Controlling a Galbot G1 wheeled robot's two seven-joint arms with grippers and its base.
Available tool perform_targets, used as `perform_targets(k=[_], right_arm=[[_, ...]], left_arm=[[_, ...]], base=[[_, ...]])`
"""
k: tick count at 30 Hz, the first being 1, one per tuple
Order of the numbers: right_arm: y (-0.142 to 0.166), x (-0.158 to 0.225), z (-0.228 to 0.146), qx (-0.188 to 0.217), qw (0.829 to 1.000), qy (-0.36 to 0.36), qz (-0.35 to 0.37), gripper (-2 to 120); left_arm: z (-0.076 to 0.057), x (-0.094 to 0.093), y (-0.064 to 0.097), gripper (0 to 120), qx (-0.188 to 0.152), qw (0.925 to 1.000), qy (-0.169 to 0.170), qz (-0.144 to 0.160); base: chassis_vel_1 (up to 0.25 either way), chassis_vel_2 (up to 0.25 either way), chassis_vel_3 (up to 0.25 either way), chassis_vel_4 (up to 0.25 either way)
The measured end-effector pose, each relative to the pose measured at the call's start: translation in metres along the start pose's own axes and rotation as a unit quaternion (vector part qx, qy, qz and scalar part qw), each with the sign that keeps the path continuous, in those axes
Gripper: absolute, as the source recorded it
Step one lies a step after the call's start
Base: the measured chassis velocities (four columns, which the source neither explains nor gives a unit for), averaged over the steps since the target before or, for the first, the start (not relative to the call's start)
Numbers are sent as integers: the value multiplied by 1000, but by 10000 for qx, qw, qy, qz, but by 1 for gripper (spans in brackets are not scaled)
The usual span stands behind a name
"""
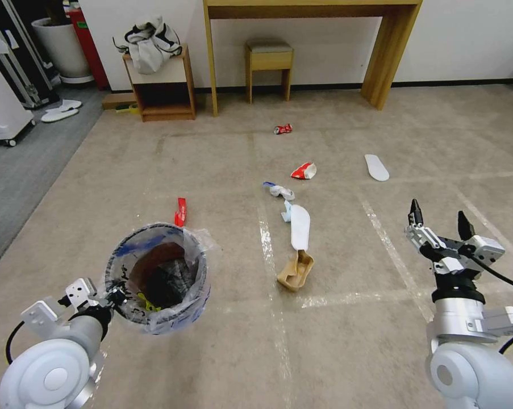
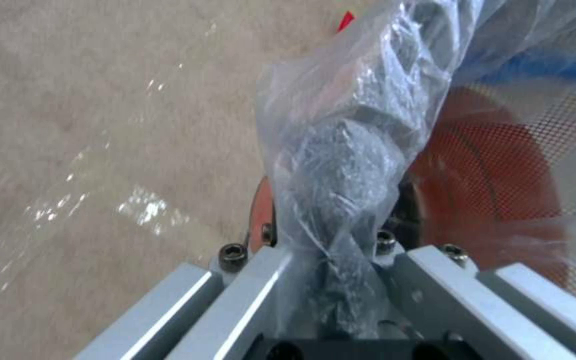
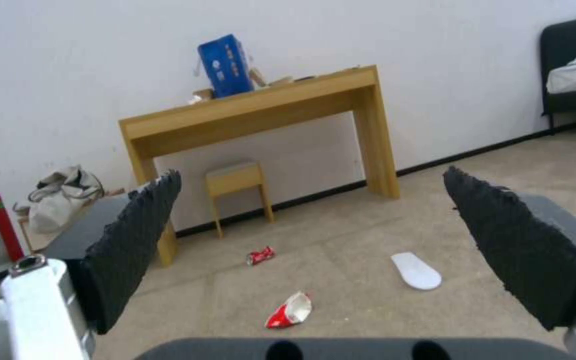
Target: Pick up the trash bin and place the garbage on the floor into it.
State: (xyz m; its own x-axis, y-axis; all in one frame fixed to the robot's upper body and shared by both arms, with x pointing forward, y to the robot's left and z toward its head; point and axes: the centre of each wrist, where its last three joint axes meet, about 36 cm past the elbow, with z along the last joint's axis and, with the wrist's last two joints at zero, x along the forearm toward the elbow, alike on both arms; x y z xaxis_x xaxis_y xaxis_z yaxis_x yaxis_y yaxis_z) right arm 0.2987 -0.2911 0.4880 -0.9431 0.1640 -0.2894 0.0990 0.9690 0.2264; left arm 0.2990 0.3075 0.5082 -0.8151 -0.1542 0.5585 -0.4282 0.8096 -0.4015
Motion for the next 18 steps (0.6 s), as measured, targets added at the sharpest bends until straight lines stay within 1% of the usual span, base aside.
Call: perform_targets(k=[11, 16, 18], right_arm=[[1, 2, -1, 16, 10000, -4, -30, 100], [0, 2, -1, 33, 10000, -62, -48, 100], [0, 2, 0, 40, 9999, -80, -47, 100]], left_arm=[[0, 2, 1, 0, -12, 10000, -16, -12], [1, 2, 1, 0, -6, 10000, -18, -15], [1, 2, 1, 0, 0, 10000, -12, -16]], base=[[-144, 154, 160, -157], [-139, 127, 110, -133], [-49, 63, 90, -89]])
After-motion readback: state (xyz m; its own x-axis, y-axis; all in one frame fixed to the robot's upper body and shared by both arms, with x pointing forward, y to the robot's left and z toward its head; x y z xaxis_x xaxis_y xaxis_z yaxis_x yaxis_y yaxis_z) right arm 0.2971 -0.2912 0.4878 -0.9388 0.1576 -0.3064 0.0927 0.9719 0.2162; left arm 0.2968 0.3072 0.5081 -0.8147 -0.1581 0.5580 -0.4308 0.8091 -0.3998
